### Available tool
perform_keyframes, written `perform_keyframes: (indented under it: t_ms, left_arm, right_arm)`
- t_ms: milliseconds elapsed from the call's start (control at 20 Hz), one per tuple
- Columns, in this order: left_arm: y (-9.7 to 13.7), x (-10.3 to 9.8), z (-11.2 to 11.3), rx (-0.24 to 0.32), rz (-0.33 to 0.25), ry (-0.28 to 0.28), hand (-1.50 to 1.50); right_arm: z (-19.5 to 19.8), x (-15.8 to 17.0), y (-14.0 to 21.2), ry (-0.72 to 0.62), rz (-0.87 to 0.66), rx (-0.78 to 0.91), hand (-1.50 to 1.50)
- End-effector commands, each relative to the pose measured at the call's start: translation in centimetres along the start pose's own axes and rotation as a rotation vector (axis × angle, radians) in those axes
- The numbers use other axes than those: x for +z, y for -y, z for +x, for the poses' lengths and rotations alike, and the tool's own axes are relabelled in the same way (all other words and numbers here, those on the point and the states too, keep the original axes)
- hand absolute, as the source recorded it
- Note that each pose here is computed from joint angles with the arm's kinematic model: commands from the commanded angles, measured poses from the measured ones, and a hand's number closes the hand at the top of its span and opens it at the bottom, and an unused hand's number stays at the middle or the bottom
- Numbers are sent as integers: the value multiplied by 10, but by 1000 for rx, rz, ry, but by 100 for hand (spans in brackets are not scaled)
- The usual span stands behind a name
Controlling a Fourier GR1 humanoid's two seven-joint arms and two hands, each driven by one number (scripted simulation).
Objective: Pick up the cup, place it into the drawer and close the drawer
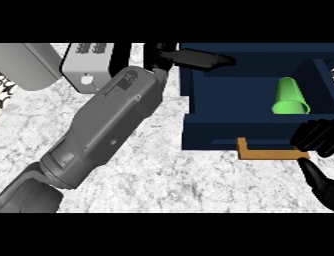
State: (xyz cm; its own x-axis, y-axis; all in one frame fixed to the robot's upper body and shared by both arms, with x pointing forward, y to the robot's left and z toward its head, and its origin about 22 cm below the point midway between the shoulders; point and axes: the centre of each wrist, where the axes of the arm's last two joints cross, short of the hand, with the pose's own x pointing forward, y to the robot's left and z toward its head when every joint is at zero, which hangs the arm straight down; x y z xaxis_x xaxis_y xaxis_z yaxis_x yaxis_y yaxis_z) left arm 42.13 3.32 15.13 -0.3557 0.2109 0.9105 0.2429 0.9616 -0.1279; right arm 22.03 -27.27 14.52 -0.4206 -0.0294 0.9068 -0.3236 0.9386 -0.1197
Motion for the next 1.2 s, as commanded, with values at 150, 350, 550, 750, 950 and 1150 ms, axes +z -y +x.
perform_keyframes:
  t_ms: [150, 350, 550, 750, 950, 1150]
  left_arm:
    - [-53, 32, 5, 32, 95, 3, -150]
    - [-92, 51, 14, 27, 154, -11, -150]
    - [-130, 94, 18, 33, 162, -24, -150]
    - [-162, 121, 34, 58, 183, -32, -150]
    - [-185, 145, 20, 64, 177, -38, -150]
    - [-187, 158, 20, 69, 178, -43, -150]
  right_arm:
    - [7, 6, 2, -64, 86, 169, 150]
    - [-5, 11, 0, -125, 124, 256, 150]
    - [-5, 9, -5, -174, 86, 294, 150]
    - [-27, -2, -6, -187, 101, 354, 150]
    - [-29, -7, -14, -179, 240, 557, 150]
    - [-57, -6, -26, -199, 349, 741, 150]
